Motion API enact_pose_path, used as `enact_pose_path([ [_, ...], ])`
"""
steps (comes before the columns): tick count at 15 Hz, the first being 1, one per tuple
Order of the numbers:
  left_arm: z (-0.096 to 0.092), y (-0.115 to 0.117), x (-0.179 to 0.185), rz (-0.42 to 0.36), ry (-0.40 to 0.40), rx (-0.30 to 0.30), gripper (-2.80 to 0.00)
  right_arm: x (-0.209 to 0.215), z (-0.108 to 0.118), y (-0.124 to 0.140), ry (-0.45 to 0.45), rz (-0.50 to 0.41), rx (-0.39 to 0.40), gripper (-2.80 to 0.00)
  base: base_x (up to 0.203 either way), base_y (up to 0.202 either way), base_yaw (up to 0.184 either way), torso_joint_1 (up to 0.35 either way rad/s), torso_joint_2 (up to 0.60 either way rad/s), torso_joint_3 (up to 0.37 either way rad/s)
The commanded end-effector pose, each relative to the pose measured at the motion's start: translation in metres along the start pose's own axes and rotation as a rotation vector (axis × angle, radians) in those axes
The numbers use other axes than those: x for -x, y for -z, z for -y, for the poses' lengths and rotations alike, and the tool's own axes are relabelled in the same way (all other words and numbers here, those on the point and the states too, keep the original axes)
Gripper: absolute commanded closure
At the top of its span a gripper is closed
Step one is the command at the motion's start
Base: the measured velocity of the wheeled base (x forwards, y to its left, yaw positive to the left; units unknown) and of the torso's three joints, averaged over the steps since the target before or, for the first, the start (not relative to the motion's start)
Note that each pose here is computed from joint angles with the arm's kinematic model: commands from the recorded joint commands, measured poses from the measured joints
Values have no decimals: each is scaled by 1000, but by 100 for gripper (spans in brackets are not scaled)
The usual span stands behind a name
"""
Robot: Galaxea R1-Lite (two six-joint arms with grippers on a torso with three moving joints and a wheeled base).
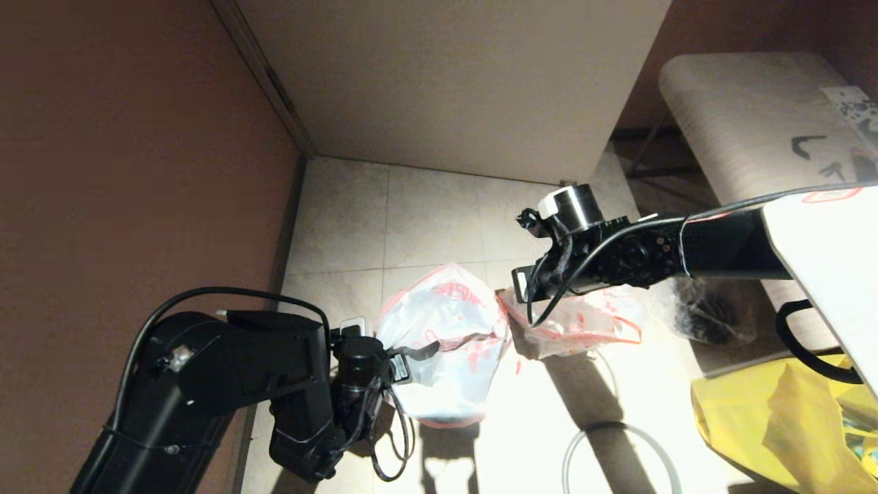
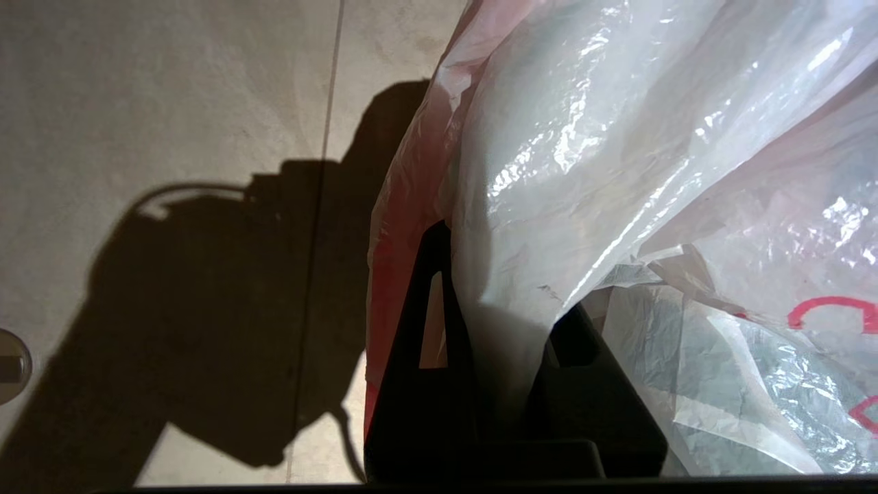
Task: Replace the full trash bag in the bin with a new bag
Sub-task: Put the new garbage bag on the trash can
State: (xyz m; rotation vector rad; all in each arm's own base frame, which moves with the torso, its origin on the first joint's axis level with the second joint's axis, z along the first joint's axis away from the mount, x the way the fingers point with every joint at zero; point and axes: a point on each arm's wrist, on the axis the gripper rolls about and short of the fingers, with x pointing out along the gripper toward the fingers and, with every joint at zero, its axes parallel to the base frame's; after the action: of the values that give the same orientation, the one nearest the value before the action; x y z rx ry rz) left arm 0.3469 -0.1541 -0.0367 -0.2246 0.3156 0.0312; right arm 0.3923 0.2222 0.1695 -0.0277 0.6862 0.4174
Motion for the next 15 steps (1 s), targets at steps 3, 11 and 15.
enact_pose_path([
  [3, -2, -7, -3, 29, -8, 20, 0, 1, -24, 11, 47, -15, 43, 0, 0, 0, 0, 0, 0, 0],
  [11, -21, -34, -29, 76, -134, 123, 0, -18, -49, 28, 64, -44, 119, -280, 0, 0, 0, 0, 0, 0],
  [15, -26, -36, -33, 77, -149, 127, 0, -45, -61, 43, 115, -38, 145, -280, 0, 0, 0, 0, 0, 0],
])
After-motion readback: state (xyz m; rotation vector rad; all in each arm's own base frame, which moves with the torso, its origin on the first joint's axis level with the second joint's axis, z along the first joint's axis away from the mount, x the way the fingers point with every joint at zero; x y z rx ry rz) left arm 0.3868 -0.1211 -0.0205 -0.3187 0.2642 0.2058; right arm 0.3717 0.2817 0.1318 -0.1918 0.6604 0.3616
